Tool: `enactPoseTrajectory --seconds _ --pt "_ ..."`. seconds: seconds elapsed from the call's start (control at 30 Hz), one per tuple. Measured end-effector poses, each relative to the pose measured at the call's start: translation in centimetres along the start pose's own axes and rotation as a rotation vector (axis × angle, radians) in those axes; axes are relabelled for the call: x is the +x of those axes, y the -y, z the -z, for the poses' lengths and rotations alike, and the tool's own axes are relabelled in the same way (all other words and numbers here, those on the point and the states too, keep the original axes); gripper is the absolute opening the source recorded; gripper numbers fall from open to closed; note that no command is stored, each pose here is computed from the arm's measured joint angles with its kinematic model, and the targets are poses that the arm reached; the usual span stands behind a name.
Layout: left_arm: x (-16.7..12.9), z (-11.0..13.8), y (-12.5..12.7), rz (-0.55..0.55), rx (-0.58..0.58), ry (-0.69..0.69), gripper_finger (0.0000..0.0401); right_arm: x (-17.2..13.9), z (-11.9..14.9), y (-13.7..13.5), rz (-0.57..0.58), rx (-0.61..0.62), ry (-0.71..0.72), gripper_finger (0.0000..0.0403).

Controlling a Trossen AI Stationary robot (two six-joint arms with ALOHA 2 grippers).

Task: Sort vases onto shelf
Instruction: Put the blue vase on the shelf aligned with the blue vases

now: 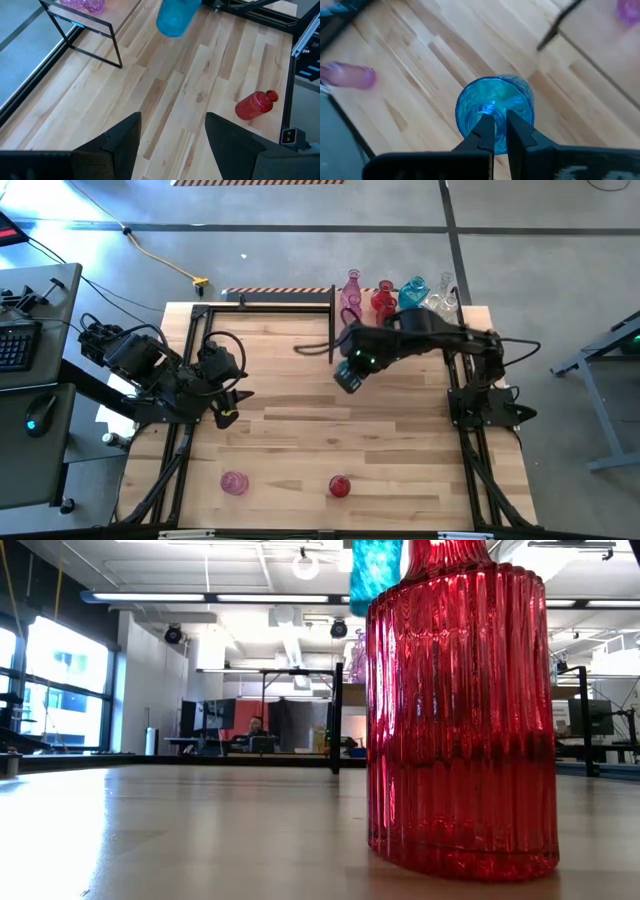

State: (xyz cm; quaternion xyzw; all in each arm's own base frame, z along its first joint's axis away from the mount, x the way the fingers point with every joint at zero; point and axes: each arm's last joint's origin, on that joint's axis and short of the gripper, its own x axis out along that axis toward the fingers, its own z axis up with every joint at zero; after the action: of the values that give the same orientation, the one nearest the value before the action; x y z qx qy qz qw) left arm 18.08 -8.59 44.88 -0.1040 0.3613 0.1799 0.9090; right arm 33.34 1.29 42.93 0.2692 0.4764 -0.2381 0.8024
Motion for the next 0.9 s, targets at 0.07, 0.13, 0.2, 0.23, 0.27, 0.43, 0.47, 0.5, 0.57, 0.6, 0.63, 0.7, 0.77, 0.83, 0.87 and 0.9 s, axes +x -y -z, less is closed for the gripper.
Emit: enactPoseTrajectory --seconds 0.07,0.13,0.2,0.23,0.27,0.43,0.47,0.5,0.57,0.6,0.63,0.7,0.77,0.83,0.87,0.9 --pt "0.0 0.0 0.0 0.000 0.000 0.000 0.0211 -1.0 -0.4 0.3 -0.036 -0.003 0.026 0.0000" --pt "0.0 0.0 0.0 0.000 0.000 0.000 0.0211 -1.9 -0.5 0.9 -0.051 0.005 0.043 0.0000" --pt "0.0 0.0 0.0 0.000 0.000 0.000 0.0211 -2.6 -0.4 1.8 -0.054 0.020 0.046 0.0000" --pt "0.0 0.0 0.0 0.000 0.000 0.000 0.0211 -2.9 -0.3 2.2 -0.054 0.029 0.048 0.0000" --pt "0.0 0.0 0.0 0.000 0.000 0.000 0.0211 -3.2 -0.3 2.5 -0.054 0.035 0.053 0.0000" --pt "0.0 0.0 0.0 0.000 0.000 0.000 0.0211 -5.1 0.0 3.7 -0.080 0.055 0.093 0.0000" --pt "0.0 0.0 0.0 0.000 0.000 0.000 0.0211 -5.5 0.1 4.0 -0.084 0.061 0.101 0.0000" --pt "0.0 0.0 0.0 0.000 -0.001 0.000 0.0211 -5.9 0.2 4.2 -0.090 0.064 0.110 0.0000" --pt "0.1 -0.1 -0.1 -0.005 -0.006 0.000 0.0211 -6.6 0.4 4.6 -0.099 0.070 0.126 0.0000" --pt "0.1 -0.1 -0.2 -0.008 -0.009 0.001 0.0211 -6.9 0.5 4.8 -0.103 0.073 0.132 0.0000" --pt "0.2 -0.2 -0.2 -0.011 -0.011 0.001 0.0211 -7.2 0.5 5.0 -0.106 0.077 0.140 0.0000" --pt "0.2 -0.3 -0.3 -0.017 -0.017 0.001 0.0211 -7.9 0.7 5.5 -0.106 0.083 0.164 0.0000" --pt "0.3 -0.4 -0.5 -0.024 -0.025 0.002 0.0211 -8.6 0.9 5.9 -0.102 0.089 0.192 0.0000" --pt "0.4 -0.5 -0.6 -0.031 -0.031 0.002 0.0211 -9.3 1.2 6.3 -0.110 0.095 0.207 0.0000" --pt "0.5 -0.5 -0.7 -0.034 -0.034 0.002 0.0211 -9.6 1.3 6.5 -0.115 0.095 0.215 0.0000" --pt "0.5 -0.6 -0.7 -0.037 -0.037 0.002 0.0211 -9.9 1.5 6.7 -0.120 0.095 0.221 0.0000"
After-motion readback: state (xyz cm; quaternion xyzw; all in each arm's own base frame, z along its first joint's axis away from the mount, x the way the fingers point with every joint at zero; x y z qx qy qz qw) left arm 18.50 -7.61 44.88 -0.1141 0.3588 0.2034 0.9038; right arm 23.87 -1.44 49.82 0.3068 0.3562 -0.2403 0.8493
